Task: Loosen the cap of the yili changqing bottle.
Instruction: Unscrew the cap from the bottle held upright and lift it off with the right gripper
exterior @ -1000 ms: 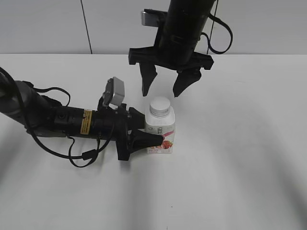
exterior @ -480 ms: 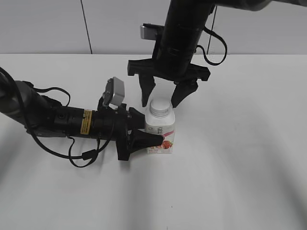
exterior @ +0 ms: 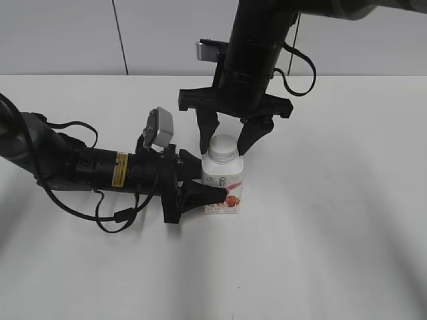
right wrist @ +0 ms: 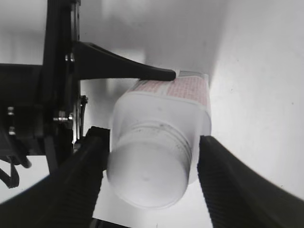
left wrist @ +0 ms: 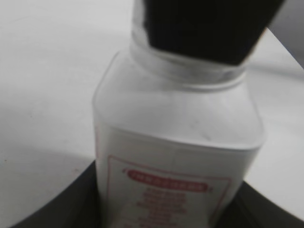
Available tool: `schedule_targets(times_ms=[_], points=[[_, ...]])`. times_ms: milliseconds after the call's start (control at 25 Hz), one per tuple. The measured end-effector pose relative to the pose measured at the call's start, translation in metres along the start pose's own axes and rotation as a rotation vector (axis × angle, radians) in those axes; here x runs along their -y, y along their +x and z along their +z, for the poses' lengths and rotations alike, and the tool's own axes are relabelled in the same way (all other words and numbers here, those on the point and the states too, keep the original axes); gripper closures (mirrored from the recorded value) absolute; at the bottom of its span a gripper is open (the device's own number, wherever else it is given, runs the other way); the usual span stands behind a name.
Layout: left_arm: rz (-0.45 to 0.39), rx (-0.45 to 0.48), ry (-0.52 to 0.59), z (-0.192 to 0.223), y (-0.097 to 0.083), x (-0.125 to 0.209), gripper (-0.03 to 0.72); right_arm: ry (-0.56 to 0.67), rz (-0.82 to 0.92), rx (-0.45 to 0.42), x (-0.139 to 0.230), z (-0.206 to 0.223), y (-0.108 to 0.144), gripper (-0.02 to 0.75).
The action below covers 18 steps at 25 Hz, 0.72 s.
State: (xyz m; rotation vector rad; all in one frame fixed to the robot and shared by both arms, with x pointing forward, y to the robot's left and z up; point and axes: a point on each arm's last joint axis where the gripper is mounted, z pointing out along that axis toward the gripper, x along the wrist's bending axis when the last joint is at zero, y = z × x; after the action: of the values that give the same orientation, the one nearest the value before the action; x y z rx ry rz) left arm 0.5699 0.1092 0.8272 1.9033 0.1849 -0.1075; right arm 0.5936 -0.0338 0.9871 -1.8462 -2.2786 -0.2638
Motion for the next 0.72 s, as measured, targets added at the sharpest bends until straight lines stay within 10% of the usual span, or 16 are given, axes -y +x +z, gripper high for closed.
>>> schedule_targets(times_ms=[720], points=[[0.001, 0.003, 0.0, -0.0003, -0.0001, 0.0001, 0.305, 0.012, 0.005, -0.015, 0.0016, 0.0007, 0.001, 0.287]])
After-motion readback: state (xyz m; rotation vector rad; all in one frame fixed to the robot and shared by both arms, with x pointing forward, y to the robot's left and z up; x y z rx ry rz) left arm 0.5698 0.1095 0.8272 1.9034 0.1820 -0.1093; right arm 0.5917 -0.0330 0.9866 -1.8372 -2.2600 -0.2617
